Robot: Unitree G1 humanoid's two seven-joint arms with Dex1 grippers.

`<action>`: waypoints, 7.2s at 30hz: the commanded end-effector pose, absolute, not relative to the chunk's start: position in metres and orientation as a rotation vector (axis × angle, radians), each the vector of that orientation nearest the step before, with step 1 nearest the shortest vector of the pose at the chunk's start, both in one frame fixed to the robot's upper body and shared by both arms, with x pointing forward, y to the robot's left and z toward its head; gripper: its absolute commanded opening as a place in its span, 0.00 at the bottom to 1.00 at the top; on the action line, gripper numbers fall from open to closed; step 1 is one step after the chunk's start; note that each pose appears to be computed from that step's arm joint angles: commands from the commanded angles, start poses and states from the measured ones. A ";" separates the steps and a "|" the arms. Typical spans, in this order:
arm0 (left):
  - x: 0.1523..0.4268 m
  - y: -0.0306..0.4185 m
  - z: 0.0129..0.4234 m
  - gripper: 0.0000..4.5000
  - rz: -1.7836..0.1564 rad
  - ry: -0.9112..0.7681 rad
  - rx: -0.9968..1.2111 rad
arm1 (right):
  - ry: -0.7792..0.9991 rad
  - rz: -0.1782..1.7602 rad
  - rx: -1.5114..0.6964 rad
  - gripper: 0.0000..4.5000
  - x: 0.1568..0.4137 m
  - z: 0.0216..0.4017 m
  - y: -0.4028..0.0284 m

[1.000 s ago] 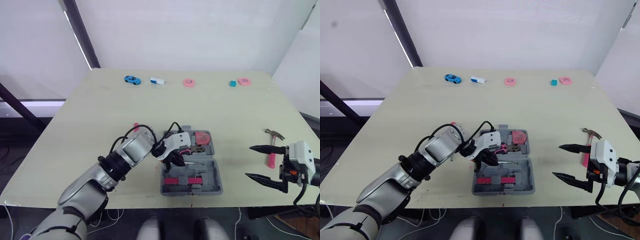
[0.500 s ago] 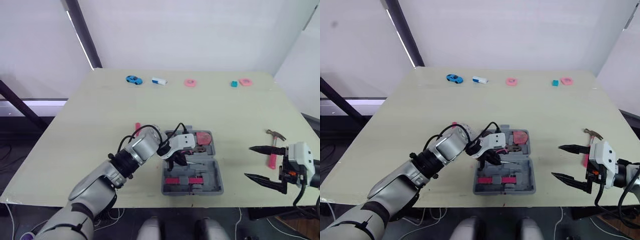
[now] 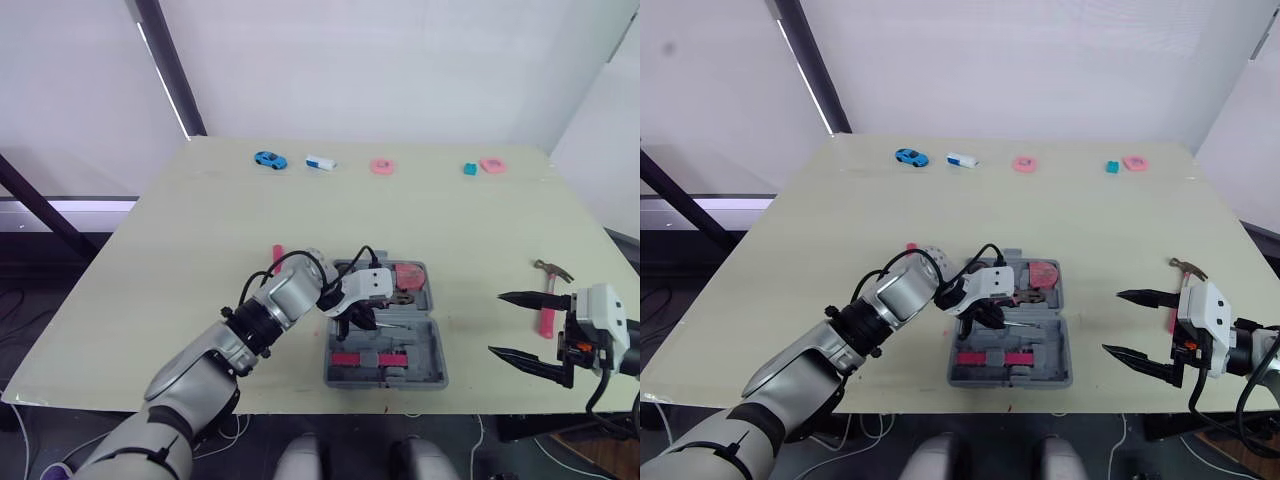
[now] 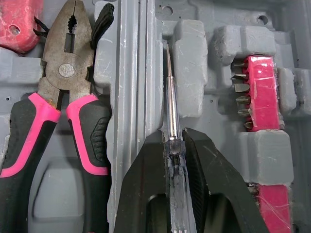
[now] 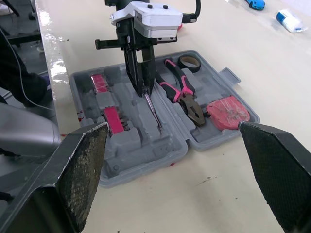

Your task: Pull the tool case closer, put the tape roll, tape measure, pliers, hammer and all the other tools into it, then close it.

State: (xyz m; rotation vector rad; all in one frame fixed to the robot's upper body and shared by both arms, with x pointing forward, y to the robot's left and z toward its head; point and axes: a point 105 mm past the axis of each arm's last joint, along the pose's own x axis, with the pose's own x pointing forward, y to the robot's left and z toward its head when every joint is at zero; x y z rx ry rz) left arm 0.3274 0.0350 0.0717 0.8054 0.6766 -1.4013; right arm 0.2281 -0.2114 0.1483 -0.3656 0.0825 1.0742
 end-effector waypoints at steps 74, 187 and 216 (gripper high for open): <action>0.327 0.072 0.031 0.01 -1.327 0.548 0.659 | 0.026 1.078 -0.356 1.00 0.224 0.151 -0.199; 0.241 0.116 0.142 1.00 -1.123 -0.028 -0.022 | 0.379 -0.187 0.081 0.00 0.406 0.062 -0.320; 0.213 0.146 0.123 1.00 -1.309 -0.021 0.092 | 0.457 0.171 0.001 0.71 0.288 0.038 -0.204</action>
